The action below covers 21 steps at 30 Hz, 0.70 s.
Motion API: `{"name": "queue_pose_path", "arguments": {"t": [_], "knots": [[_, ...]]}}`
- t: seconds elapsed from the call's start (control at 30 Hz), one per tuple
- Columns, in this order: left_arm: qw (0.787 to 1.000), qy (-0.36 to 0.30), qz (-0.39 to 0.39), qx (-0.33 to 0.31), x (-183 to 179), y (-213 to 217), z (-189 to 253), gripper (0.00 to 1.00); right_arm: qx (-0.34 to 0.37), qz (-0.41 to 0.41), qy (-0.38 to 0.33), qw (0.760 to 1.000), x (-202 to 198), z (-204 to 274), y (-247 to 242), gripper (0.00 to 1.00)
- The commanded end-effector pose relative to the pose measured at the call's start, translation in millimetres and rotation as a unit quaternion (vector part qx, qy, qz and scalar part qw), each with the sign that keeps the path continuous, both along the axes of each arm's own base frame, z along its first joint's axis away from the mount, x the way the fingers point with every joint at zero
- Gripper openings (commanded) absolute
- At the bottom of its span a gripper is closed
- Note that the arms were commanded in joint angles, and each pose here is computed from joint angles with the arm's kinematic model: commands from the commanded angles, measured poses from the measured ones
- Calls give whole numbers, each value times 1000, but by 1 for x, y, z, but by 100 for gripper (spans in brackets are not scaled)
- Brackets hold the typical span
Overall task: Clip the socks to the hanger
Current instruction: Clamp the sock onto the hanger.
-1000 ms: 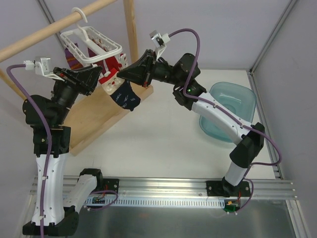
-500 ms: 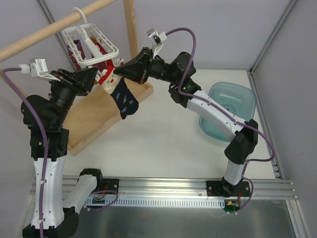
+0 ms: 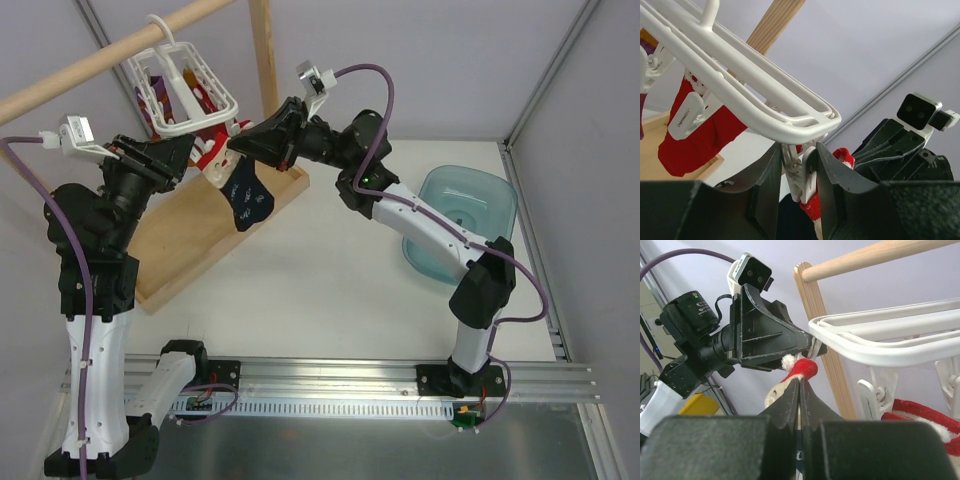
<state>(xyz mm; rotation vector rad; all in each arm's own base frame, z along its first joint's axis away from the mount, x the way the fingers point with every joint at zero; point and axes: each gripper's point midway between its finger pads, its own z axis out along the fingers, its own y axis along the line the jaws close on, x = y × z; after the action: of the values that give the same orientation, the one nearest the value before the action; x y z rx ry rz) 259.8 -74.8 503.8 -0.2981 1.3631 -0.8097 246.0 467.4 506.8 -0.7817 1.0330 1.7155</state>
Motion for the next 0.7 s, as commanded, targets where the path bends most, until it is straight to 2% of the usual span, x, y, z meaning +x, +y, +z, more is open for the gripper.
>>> {"name": "queue_pose_path", "arguments": {"t": [0.0, 0.4, 0.67], "knots": [[1000, -9, 4, -22, -6, 1, 15, 0, 57, -6, -58, 997, -19, 34, -14, 1], [999, -10, 10, -34, -10, 4, 24, 0, 33, -53, -86, 994, -11, 16, -7, 1], [1000, -19, 22, -7, -12, 7, 21, 0, 40, -58, -86, 994, -12, 29, -9, 1]]}}
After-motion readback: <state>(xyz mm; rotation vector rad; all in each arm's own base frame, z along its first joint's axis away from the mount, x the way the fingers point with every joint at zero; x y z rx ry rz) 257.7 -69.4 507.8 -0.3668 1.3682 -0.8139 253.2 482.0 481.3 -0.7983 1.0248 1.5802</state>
